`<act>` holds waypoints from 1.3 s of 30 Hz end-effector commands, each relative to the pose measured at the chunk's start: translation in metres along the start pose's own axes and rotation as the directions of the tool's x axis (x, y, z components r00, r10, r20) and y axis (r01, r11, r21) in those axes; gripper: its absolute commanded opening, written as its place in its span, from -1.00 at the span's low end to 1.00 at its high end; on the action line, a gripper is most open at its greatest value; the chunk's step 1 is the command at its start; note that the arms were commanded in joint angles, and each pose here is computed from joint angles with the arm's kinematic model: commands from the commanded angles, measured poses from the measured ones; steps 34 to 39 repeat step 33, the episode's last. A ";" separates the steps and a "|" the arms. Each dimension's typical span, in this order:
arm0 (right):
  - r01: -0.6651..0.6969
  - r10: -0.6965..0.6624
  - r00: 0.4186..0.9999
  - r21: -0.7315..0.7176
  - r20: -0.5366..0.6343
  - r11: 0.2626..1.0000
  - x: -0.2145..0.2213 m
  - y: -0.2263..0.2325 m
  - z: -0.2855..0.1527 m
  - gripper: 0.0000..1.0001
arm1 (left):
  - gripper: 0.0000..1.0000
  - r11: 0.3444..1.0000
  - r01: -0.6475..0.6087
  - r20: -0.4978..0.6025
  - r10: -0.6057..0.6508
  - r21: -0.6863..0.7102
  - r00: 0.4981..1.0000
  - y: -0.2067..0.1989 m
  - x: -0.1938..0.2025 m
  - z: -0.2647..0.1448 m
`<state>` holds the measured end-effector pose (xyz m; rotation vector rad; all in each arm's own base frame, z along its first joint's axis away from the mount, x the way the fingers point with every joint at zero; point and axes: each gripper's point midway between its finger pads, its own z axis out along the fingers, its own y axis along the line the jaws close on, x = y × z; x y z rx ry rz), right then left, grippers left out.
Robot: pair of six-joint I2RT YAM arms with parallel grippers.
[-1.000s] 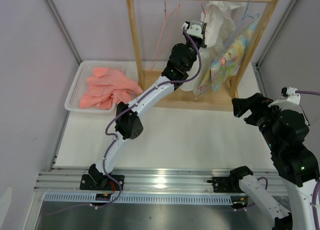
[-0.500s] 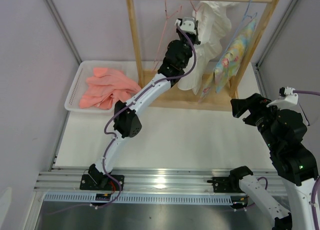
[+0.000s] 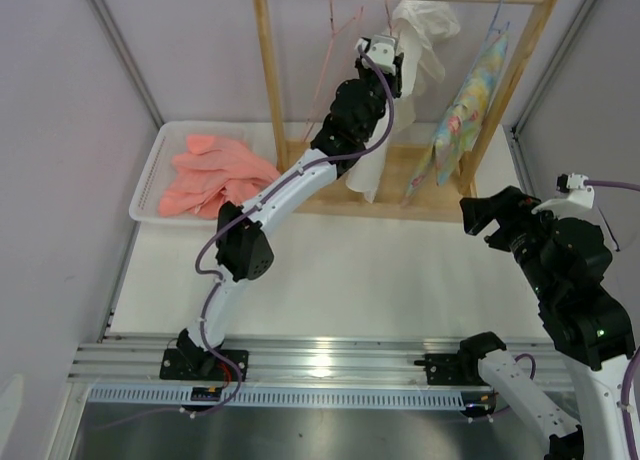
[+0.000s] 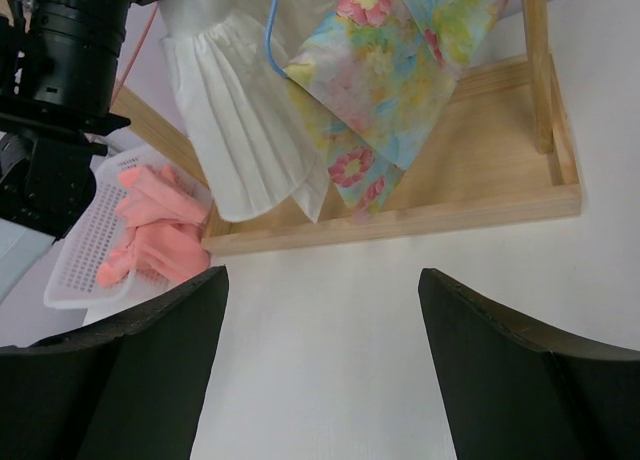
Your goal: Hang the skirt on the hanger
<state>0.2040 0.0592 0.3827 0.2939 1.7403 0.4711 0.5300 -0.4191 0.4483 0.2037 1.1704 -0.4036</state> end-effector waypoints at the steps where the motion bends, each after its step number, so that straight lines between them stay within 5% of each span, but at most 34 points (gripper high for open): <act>1: -0.002 0.002 1.000 -0.011 0.031 1.000 -0.008 0.003 0.000 0.68 | -0.18 0.998 0.027 0.107 -0.034 0.061 0.994 -0.016 -0.087 -0.023; 9: 0.009 -0.009 0.998 -0.001 0.054 1.000 -0.013 0.002 0.002 0.80 | 0.31 0.994 0.061 0.103 -0.070 0.085 0.992 -0.013 -0.141 -0.061; 14: 0.036 -0.036 0.999 -0.014 0.020 0.999 -0.007 0.005 0.011 0.96 | 0.43 0.988 0.104 -0.025 -0.102 0.112 0.994 -0.007 -0.144 -0.106; 16: 0.043 -0.043 0.999 -0.017 -0.004 0.999 -0.004 0.006 0.015 0.99 | 0.47 0.982 0.153 -0.028 -0.151 0.114 0.988 0.005 -0.177 -0.136; 17: 0.044 -0.044 0.999 -0.015 -0.012 0.999 -0.002 0.006 0.017 0.99 | 0.46 0.981 0.160 -0.110 -0.147 0.113 0.983 0.005 -0.144 -0.151; 19: 0.044 -0.044 0.999 -0.010 -0.021 0.999 0.000 0.005 0.019 0.99 | 0.46 0.970 0.220 -0.065 -0.214 0.100 0.975 0.026 -0.187 -0.189; 20: 0.043 -0.043 0.999 -0.004 -0.021 0.999 0.001 0.004 0.021 0.99 | 0.46 0.968 0.235 -0.166 -0.218 0.089 0.962 0.026 -0.141 -0.211; 23: 0.046 -0.045 0.998 0.015 -0.040 0.999 0.005 0.002 0.028 0.99 | 0.44 0.946 0.325 -0.199 -0.317 0.012 0.928 0.053 -0.141 -0.267; 24: 0.050 -0.049 0.998 0.028 -0.049 0.998 0.007 -0.001 0.030 0.99 | 0.44 0.956 0.292 -0.323 -0.280 -0.013 0.904 0.056 -0.089 -0.293; 28: 0.070 -0.067 0.996 0.045 -0.056 0.997 0.008 -0.004 0.034 0.99 | 0.44 0.956 0.286 -0.355 -0.292 -0.071 0.888 0.086 -0.087 -0.354; 39: 0.053 -0.051 0.997 0.050 -0.053 0.997 0.006 -0.003 0.033 0.99 | 0.45 0.968 0.237 -0.421 -0.251 -0.086 0.871 0.101 -0.077 -0.383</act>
